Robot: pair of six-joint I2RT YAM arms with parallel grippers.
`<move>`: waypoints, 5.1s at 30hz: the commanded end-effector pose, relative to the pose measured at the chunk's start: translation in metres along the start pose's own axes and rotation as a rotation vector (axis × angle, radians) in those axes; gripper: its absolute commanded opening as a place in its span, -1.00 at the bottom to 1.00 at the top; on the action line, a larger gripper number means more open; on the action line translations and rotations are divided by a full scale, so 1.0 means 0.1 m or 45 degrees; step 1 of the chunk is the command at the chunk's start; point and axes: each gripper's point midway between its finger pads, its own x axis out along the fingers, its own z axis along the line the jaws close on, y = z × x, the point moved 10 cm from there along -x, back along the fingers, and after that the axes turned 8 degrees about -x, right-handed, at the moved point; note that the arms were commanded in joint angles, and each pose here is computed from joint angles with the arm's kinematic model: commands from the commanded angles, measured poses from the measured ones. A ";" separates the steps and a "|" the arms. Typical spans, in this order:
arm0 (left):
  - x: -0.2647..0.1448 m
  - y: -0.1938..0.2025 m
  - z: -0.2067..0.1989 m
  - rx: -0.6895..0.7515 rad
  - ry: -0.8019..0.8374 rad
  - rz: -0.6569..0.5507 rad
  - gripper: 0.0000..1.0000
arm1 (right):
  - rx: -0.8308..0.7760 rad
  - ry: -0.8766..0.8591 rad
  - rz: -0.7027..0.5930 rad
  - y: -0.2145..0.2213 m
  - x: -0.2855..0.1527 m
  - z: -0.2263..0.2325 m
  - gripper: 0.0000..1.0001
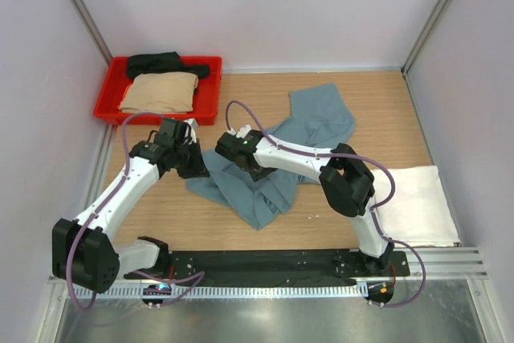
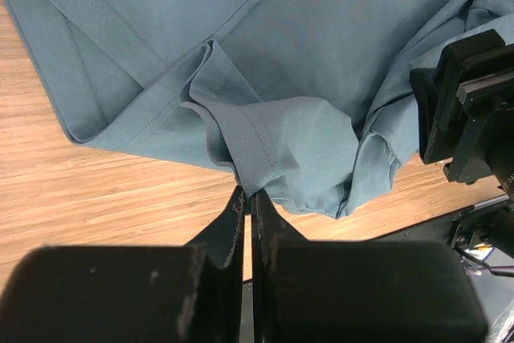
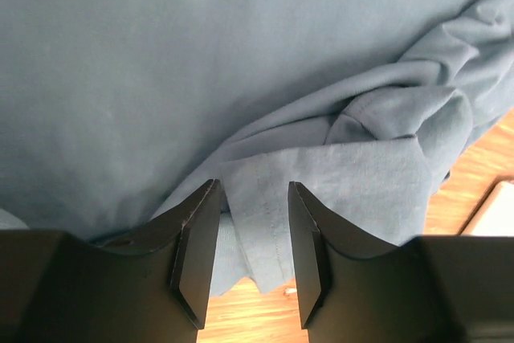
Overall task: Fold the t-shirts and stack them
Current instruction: Flatten the tshirt out
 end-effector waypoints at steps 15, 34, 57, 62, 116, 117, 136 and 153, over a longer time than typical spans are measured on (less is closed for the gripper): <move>-0.06 -0.03 -0.02 0.014 0.066 -0.044 -1.00 | -0.054 -0.023 -0.044 -0.02 0.03 0.02 -0.09; -0.06 -0.03 -0.02 0.011 0.064 -0.037 -1.00 | -0.066 0.082 -0.021 0.06 0.26 -0.07 -0.38; -0.17 -0.16 -0.02 -0.020 -0.044 -0.100 -1.00 | 0.533 -0.035 -0.168 -0.02 -0.49 -1.06 -0.98; -0.37 -0.31 -0.04 -0.044 -0.162 -0.241 -1.00 | 0.849 -0.051 -0.261 -0.07 -0.56 -1.70 -0.97; -4.56 0.69 -0.68 0.304 0.801 -2.155 -1.00 | 1.019 0.439 -2.832 2.05 -5.19 -3.60 -0.98; -4.55 0.69 -0.67 0.296 0.790 -2.161 -1.00 | 1.000 0.413 -2.838 2.01 -5.18 -3.61 -0.97; -1.37 -1.14 0.05 0.043 0.004 -1.481 -1.00 | 1.083 0.261 -1.795 -0.47 -0.98 -3.99 -0.97; 0.39 -1.92 0.49 -0.041 -0.247 -1.116 -1.00 | 0.997 0.071 -1.524 -1.02 0.95 -3.76 -0.98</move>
